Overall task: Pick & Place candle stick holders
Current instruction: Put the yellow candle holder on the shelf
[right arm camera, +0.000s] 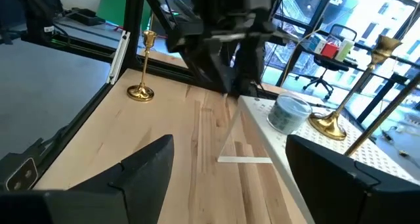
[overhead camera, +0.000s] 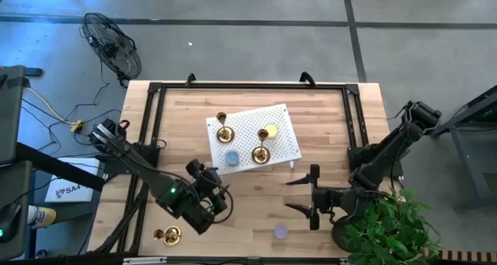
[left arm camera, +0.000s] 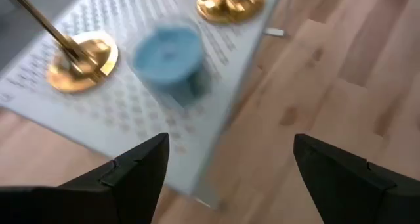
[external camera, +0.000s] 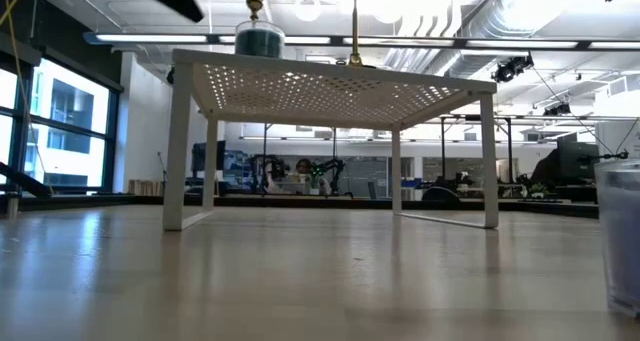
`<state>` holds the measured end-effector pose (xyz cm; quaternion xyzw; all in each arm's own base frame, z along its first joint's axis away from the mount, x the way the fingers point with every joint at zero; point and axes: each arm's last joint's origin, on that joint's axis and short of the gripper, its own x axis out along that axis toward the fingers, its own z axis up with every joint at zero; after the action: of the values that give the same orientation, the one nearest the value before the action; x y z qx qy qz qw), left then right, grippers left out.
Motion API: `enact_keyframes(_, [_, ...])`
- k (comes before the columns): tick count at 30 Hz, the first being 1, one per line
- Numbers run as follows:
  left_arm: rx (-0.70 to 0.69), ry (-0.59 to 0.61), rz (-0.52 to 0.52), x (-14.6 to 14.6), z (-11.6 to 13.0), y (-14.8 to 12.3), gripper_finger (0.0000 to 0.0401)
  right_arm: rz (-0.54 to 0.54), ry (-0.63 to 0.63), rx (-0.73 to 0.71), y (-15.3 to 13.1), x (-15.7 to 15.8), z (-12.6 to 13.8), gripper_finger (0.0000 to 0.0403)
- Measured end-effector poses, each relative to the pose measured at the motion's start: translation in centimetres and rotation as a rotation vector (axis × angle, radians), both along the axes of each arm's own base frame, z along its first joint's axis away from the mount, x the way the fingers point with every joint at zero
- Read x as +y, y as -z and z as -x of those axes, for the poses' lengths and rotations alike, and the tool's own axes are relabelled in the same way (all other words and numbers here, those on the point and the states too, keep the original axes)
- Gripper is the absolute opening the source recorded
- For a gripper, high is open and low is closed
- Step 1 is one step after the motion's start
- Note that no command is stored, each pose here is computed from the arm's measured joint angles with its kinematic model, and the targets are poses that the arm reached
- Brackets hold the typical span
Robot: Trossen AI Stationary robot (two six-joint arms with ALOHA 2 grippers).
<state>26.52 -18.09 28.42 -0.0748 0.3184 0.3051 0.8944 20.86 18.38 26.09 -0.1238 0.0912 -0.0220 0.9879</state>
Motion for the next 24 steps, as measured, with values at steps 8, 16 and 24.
enact_keyframes(8, [0.012,0.025,-0.019,0.0,0.0,-2.0,0.0319,-0.033,-0.027,0.007,0.0,-0.1,-0.2,0.0289])
enact_keyframes(16, [0.106,0.057,0.131,-0.1,0.5,-4.3,0.0319,-0.02,-0.028,0.013,0.1,-0.1,-0.1,0.0289])
enact_keyframes(24, [0.213,0.113,0.382,-0.5,1.0,-6.9,0.0319,-0.007,-0.028,0.025,0.2,-0.1,-0.1,0.0289])
